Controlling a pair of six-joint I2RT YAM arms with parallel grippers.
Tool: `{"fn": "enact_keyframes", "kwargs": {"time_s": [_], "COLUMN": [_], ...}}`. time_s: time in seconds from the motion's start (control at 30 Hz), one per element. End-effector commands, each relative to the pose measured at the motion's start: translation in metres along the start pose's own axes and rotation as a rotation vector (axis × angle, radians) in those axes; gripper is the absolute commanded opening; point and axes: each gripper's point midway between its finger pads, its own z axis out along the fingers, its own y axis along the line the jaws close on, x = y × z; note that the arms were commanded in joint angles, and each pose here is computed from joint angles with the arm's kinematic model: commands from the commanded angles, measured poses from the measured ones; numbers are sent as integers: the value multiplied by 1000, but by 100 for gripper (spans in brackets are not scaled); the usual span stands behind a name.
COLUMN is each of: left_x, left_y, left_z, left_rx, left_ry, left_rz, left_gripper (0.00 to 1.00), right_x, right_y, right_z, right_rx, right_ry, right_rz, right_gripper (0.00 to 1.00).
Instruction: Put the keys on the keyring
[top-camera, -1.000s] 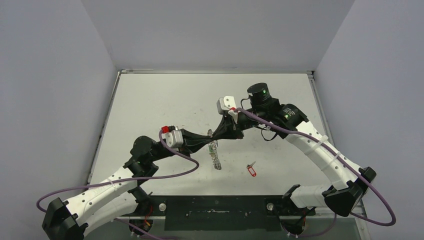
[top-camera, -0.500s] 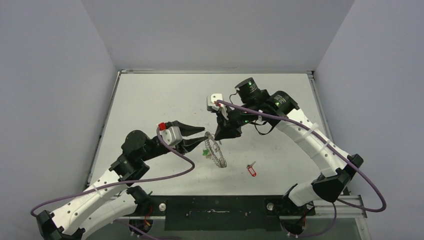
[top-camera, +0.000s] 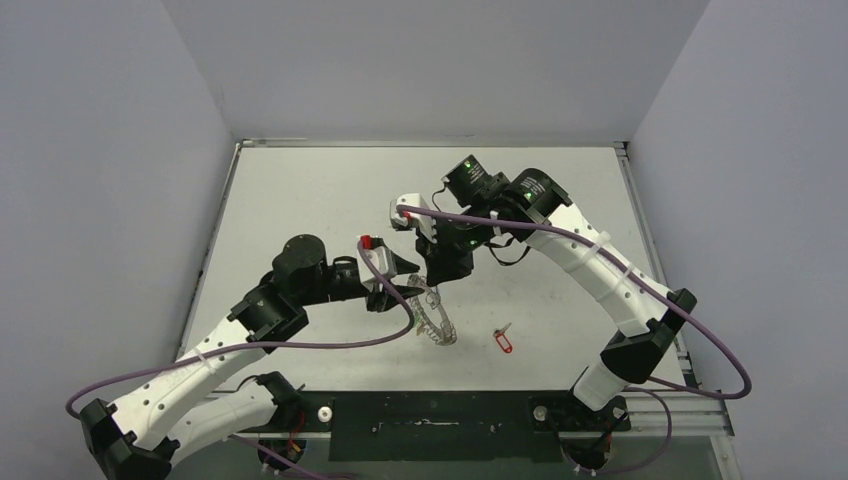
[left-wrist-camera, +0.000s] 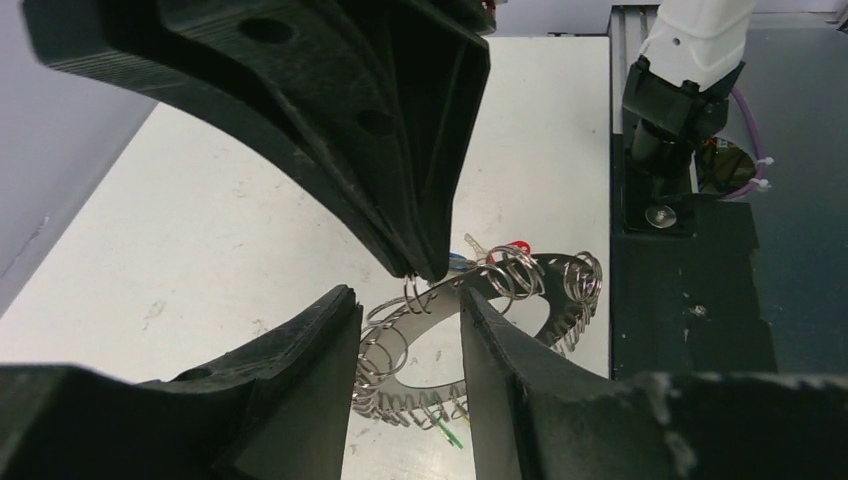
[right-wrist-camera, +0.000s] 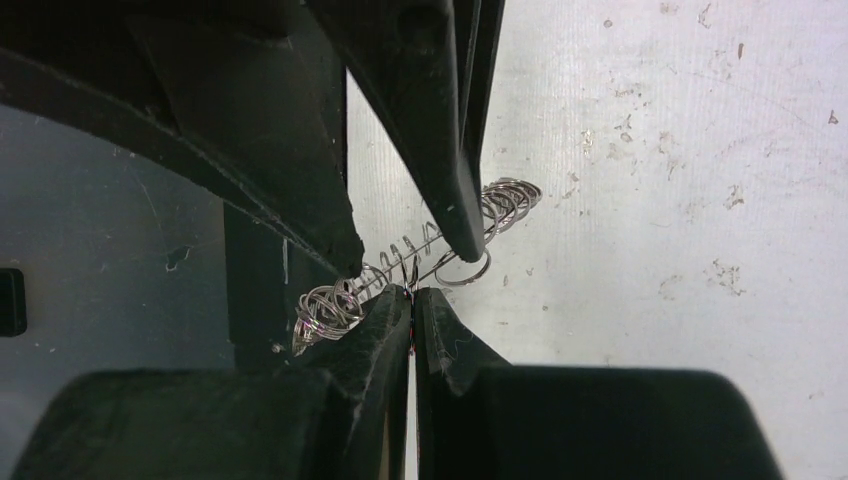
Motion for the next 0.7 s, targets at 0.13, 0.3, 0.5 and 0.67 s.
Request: {"fn": "enact_keyframes", "kwargs": {"time_s": [0.13, 0.3, 0.5, 0.67], "left_x": [-24, -17, -11, -10], "left_y": [-10, -11, -11, -9], "left_z": [9, 16, 17, 17], "left_rx": [93, 120, 126, 112], "left_ry": [-77, -58, -38, -35], "left_rz": [11, 1, 8, 15], "left_gripper": [32, 18, 27, 20], "right_x": [-18, -18, -17, -17], "right_y": [6, 7, 7, 8], "right_z": [-6, -6, -7, -6], "right_rx": [14, 13, 12, 5], "right_ry": [-26, -25, -21, -20], "right_rz": [-3, -2, -1, 2], "right_gripper": [0, 0, 0, 0]}}
